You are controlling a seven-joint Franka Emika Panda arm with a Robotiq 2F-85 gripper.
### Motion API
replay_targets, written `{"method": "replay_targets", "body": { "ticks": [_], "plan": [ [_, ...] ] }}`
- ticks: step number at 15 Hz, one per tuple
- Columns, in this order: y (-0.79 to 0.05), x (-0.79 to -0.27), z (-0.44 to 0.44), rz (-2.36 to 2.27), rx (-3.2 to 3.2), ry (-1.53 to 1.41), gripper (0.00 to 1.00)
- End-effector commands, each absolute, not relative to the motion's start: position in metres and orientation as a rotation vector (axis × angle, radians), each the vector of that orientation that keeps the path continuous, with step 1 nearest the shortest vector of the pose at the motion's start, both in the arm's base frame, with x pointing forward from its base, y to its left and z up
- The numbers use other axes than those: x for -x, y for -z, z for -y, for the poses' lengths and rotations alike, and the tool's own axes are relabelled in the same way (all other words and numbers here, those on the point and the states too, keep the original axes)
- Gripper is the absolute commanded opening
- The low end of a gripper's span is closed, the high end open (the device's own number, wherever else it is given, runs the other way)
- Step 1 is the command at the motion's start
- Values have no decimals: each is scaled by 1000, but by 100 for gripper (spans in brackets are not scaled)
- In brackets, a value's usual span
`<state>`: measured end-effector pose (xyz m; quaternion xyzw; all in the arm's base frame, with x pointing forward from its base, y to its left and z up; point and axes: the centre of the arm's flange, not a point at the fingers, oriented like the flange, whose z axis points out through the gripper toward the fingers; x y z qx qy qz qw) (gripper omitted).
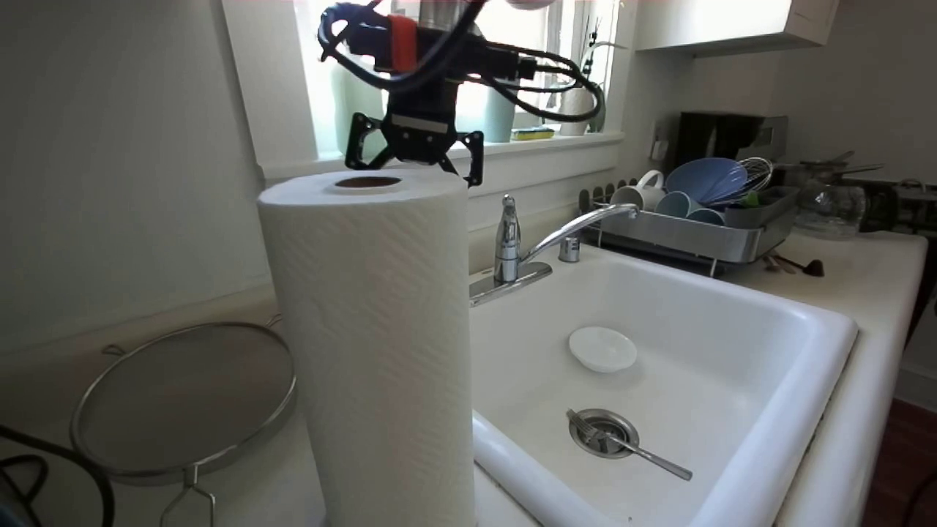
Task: Turn the faucet to the right then place the orange bottle next to it
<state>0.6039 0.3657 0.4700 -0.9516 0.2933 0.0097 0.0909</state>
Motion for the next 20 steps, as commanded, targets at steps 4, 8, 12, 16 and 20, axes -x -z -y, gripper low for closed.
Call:
{"method": "replay_targets", "body": {
  "ticks": [4,8,12,16,20],
  "plan": [
    [-466,-611,-376,-930,2794,-50,100],
    [-466,-612,-374,-931,2794,-46,100],
    [-463,-618,-379,-924,2787,-46,100],
    [-455,-638,-394,-901,2761,-15,100],
    [-450,-654,-406,-919,2700,-2,100]
  ]
}}
